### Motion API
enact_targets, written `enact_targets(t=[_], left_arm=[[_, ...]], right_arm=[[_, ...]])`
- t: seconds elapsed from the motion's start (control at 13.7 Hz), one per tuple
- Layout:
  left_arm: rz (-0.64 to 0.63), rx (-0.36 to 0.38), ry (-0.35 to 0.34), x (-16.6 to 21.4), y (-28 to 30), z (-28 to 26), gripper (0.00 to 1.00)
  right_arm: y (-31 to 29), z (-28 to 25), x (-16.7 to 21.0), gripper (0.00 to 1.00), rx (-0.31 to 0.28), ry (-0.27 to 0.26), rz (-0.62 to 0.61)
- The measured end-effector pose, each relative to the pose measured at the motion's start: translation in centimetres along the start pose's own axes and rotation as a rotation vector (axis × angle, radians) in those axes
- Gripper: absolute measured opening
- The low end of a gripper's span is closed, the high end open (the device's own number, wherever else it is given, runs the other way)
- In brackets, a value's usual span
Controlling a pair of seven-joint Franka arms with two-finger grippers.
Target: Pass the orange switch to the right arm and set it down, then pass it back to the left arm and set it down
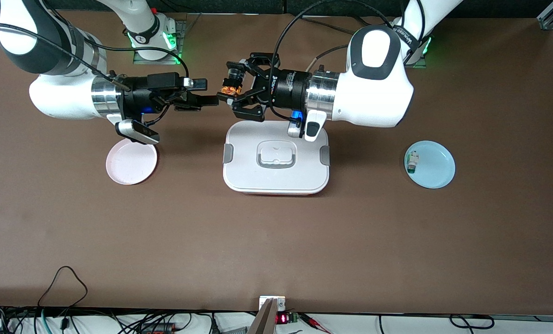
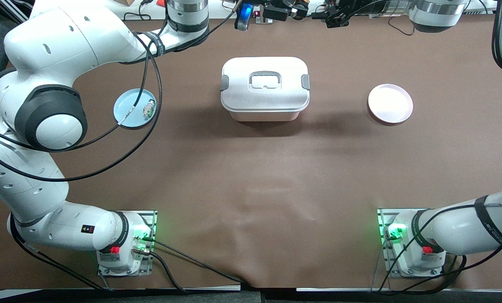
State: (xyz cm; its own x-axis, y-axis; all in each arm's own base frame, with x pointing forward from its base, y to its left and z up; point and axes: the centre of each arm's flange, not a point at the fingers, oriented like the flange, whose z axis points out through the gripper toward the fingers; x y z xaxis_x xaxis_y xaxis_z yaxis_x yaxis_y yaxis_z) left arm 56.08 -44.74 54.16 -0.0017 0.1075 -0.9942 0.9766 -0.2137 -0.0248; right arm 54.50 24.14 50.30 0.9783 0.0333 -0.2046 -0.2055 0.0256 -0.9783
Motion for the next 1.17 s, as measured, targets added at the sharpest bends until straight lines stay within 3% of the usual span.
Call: enact_targets(t=[0.22, 1.17], left_arm=[[0.000, 0.000, 0.000, 0.0, 0.0, 0.0, 0.73], [0.000, 0.000, 0.000, 0.0, 0.0, 0.0, 0.73]], right_arm=[[1.0, 1.0, -0.4, 1.00, 0.042, 0.002, -0.012], [1.5, 3.1, -0.9, 0.98, 0.044, 0.019, -0.009]])
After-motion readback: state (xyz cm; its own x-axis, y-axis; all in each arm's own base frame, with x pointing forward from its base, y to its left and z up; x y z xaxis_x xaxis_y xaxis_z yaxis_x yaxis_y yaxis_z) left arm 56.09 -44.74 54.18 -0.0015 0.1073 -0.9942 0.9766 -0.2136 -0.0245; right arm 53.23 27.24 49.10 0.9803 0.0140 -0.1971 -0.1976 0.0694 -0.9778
